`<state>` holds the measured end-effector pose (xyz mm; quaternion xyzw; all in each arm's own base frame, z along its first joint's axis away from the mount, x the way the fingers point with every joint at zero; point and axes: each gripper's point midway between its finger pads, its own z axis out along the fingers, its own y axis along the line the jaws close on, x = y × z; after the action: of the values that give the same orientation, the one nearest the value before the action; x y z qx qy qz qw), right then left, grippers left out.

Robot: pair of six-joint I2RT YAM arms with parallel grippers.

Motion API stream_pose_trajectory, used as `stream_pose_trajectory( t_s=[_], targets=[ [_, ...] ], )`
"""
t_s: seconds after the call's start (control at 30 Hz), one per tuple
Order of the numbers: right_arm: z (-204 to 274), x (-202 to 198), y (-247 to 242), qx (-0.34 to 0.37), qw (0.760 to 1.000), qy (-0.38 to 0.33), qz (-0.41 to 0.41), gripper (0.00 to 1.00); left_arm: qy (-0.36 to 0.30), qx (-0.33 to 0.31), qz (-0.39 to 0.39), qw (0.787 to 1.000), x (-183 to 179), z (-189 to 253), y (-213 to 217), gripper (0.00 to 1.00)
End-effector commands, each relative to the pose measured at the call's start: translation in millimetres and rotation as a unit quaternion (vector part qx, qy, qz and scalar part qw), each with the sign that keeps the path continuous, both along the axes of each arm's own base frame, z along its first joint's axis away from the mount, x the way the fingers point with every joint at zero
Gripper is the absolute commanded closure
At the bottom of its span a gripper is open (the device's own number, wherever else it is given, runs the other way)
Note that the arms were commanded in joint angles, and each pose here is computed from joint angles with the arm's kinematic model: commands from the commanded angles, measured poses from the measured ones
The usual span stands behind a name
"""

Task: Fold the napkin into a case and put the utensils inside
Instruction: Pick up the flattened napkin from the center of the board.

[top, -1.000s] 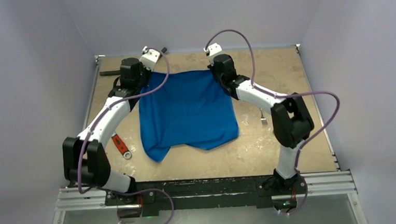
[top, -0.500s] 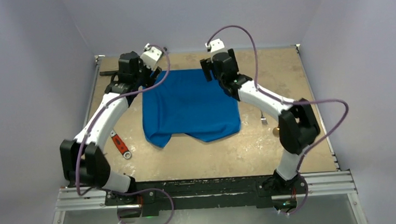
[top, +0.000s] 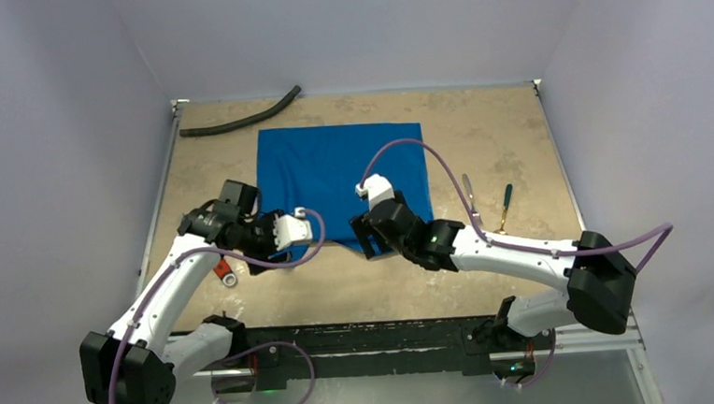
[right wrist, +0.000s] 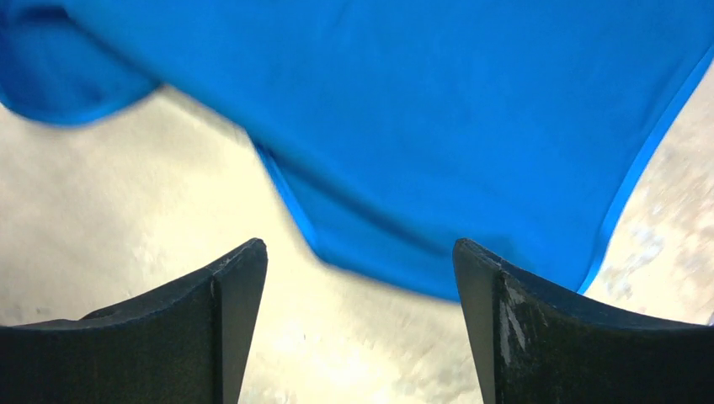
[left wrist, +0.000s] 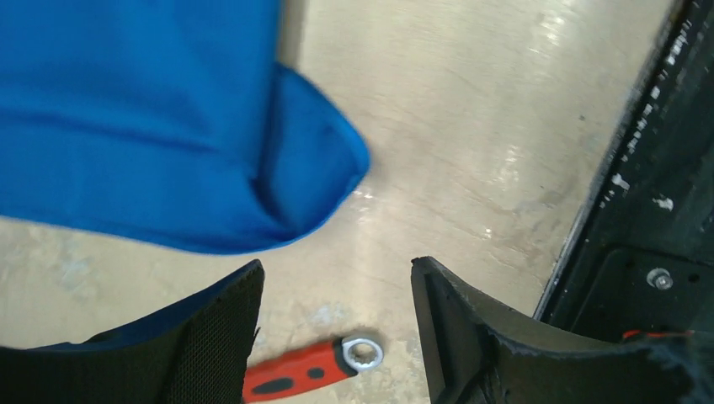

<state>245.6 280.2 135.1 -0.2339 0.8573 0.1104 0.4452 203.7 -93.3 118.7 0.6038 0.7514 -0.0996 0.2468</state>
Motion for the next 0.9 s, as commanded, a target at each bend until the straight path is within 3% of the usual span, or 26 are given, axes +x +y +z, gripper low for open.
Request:
stream_pose_trajectory(
  t_s=[0.0, 0.43, 0.67, 0.87],
  targets=[
    [-28, -29, -7, 0.027, 0.997, 0.064, -0.033, 0.17, 0.002, -0.002, -0.09, 0.996, -18, -18, -16, 0.37],
    [-57, -49, -5, 0.059, 0.993, 0.105, -0.017, 0.2, -0.066, 0.026, -0.143, 0.987, 6, -62, -25, 0.45],
    [-62, -53, -3, 0.06, 0.992, 0.112, -0.009, 0.19, -0.059, 0.044, -0.175, 0.982, 1, -72, -23, 0.49],
    [-60, -54, 3, 0.074, 0.991, 0.108, 0.009, 0.19, -0.059, 0.052, -0.195, 0.978, 3, -77, -25, 0.65]
  ],
)
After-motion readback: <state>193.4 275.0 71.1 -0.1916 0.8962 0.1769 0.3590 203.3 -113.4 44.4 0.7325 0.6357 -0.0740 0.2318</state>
